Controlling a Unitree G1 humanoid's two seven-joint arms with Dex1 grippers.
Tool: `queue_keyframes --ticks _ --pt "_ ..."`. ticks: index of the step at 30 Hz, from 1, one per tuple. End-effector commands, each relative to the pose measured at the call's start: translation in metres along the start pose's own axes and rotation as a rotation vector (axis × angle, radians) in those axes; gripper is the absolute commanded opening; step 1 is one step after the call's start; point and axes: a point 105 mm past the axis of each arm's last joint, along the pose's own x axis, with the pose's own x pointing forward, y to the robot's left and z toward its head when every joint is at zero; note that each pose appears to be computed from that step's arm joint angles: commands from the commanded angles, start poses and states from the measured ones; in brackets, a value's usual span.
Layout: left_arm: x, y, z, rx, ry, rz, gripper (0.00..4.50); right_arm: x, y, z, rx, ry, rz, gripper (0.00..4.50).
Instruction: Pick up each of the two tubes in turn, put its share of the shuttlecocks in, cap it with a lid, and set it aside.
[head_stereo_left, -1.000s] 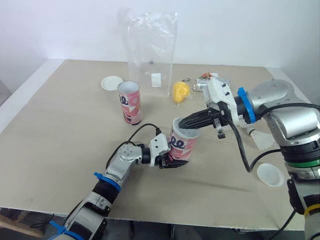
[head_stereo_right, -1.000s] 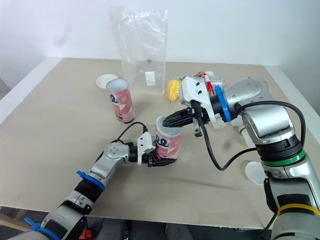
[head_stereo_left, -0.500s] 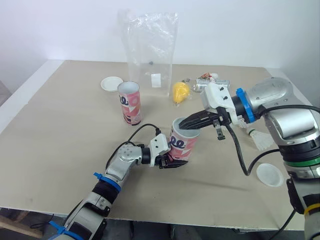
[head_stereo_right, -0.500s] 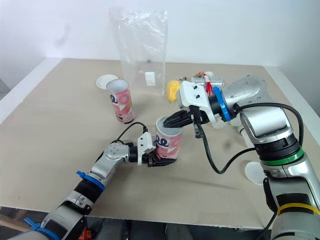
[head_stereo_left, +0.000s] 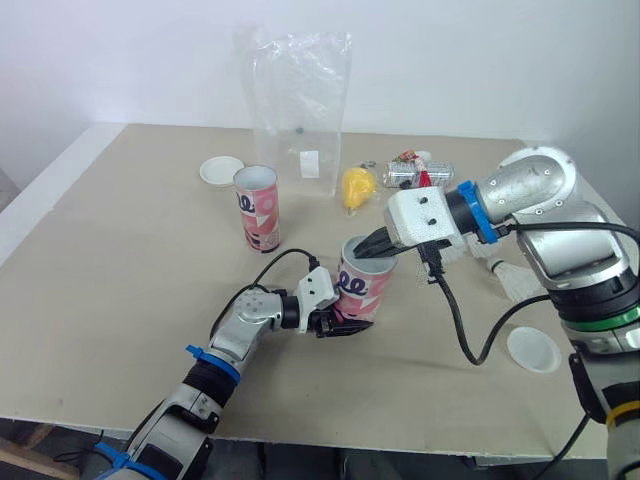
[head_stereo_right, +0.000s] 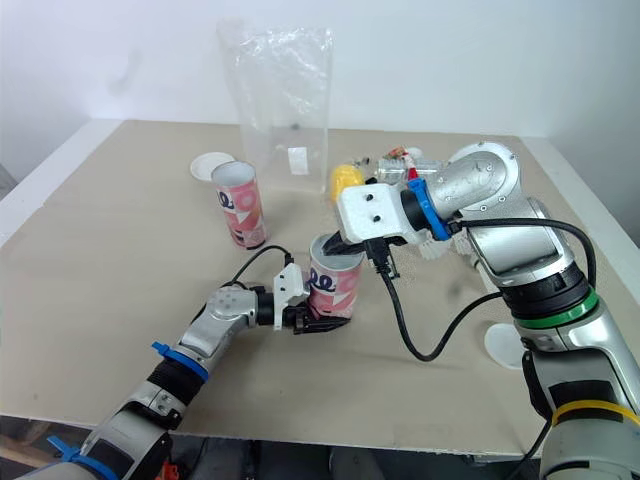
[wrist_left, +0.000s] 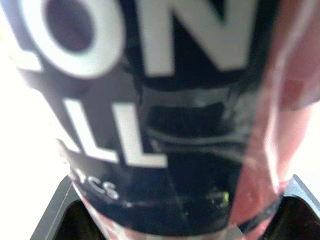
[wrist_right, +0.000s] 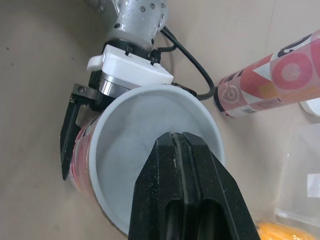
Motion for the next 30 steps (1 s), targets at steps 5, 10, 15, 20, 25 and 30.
queue_keyframes --ticks 5,10,15,20,25,30 --pt "-0.009 0.004 -0.010 -0.015 0.043 0.035 2.94 0.008 0.011 0.002 0.289 -0.182 0.091 0.01" --pt "-0.012 0.006 -0.010 0.001 0.052 0.036 2.94 -0.038 -0.004 0.000 0.441 -0.338 -0.066 0.01" --pt "-0.014 0.007 -0.009 0.014 0.054 0.033 2.94 -0.077 -0.004 -0.013 0.584 -0.466 -0.271 0.01" --pt "-0.013 0.007 -0.006 0.032 0.047 0.023 2.94 -0.085 0.022 -0.044 0.694 -0.508 -0.497 0.01" --pt "-0.015 0.005 0.001 0.045 0.021 0.000 3.63 -0.053 0.070 -0.069 0.769 -0.445 -0.513 0.63" --pt "-0.018 0.004 0.005 0.070 0.006 -0.021 4.50 -0.019 0.097 -0.071 0.760 -0.419 -0.430 2.72"
